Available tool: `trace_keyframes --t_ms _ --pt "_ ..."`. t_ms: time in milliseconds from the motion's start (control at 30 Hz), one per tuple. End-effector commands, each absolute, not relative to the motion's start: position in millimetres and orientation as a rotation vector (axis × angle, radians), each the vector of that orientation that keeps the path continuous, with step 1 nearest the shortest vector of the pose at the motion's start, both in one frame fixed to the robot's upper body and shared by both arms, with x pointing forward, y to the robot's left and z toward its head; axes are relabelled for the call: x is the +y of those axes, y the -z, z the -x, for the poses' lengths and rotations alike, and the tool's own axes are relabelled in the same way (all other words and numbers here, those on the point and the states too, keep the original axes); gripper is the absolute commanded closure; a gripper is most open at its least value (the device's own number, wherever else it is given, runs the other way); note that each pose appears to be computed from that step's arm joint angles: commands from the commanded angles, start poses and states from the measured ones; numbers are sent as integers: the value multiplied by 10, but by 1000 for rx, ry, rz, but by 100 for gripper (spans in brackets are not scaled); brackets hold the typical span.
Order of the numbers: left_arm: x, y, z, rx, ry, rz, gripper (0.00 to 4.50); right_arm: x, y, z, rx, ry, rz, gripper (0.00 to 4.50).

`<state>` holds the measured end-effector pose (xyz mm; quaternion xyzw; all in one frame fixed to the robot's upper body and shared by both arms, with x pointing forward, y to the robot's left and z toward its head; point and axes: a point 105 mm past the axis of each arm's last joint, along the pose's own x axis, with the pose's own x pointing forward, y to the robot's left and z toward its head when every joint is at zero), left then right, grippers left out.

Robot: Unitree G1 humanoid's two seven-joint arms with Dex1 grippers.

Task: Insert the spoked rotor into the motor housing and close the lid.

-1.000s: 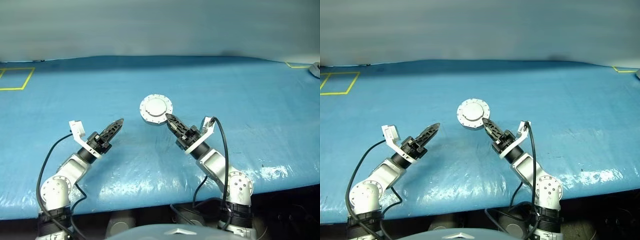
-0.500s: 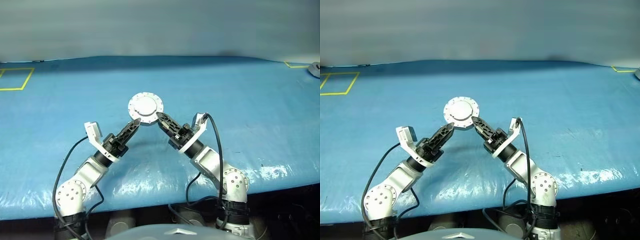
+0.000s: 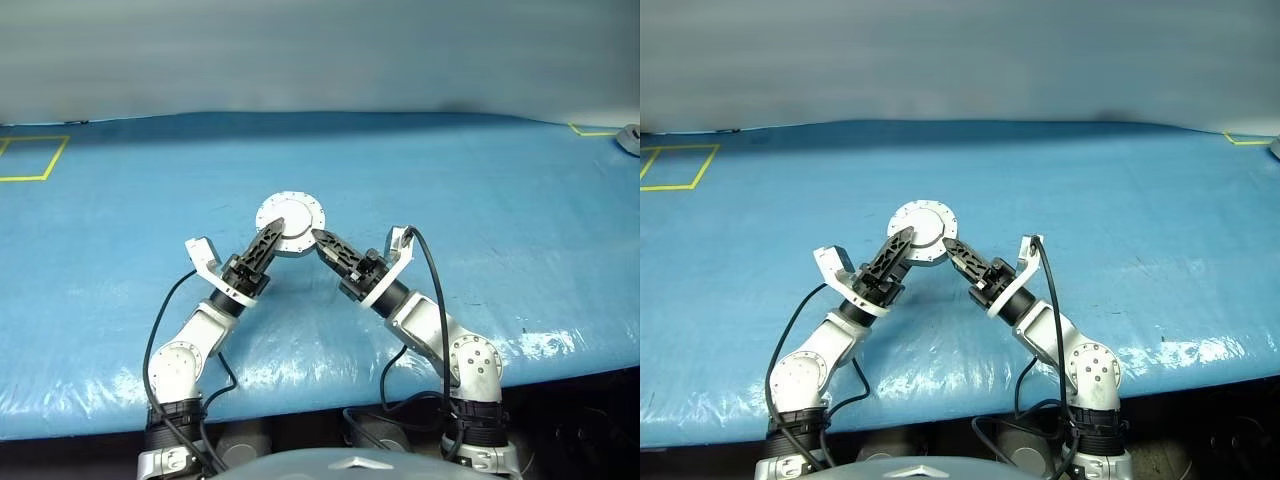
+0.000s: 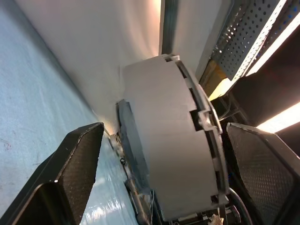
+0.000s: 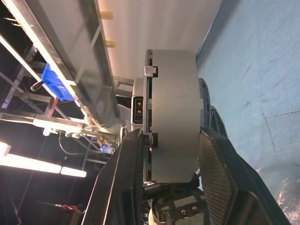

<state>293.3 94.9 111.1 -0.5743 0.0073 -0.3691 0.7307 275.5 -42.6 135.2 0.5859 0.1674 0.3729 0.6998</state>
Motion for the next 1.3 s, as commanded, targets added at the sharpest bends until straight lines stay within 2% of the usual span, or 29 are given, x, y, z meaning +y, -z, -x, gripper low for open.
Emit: trace_keyframes --t_ms 33,267,367,467,533,933,1300 --pt "841 -1193 -2988 -2 867 1282 2 -402 -1637 -2702 286 -928 -1320 316" --pt "625 -1220 -3000 48 927 1275 2 -393 -1633 -2705 289 -926 -1320 316" --pt "628 -1228 -3017 39 917 1272 62 -390 -1625 -2709 289 -922 -1321 316" --pt "667 -1257 -3017 17 913 1291 155 -389 -1626 -2710 284 -920 -1318 316" --pt "682 -1277 -3020 10 913 1294 191 -392 -1633 -2710 277 -922 -1320 316" --pt "699 -1396 -3018 -22 910 1285 193 -381 -1607 -2722 289 -904 -1328 316" --pt "766 -1387 -3116 -28 839 1270 193 -420 -1554 -2800 271 -803 -1258 316"
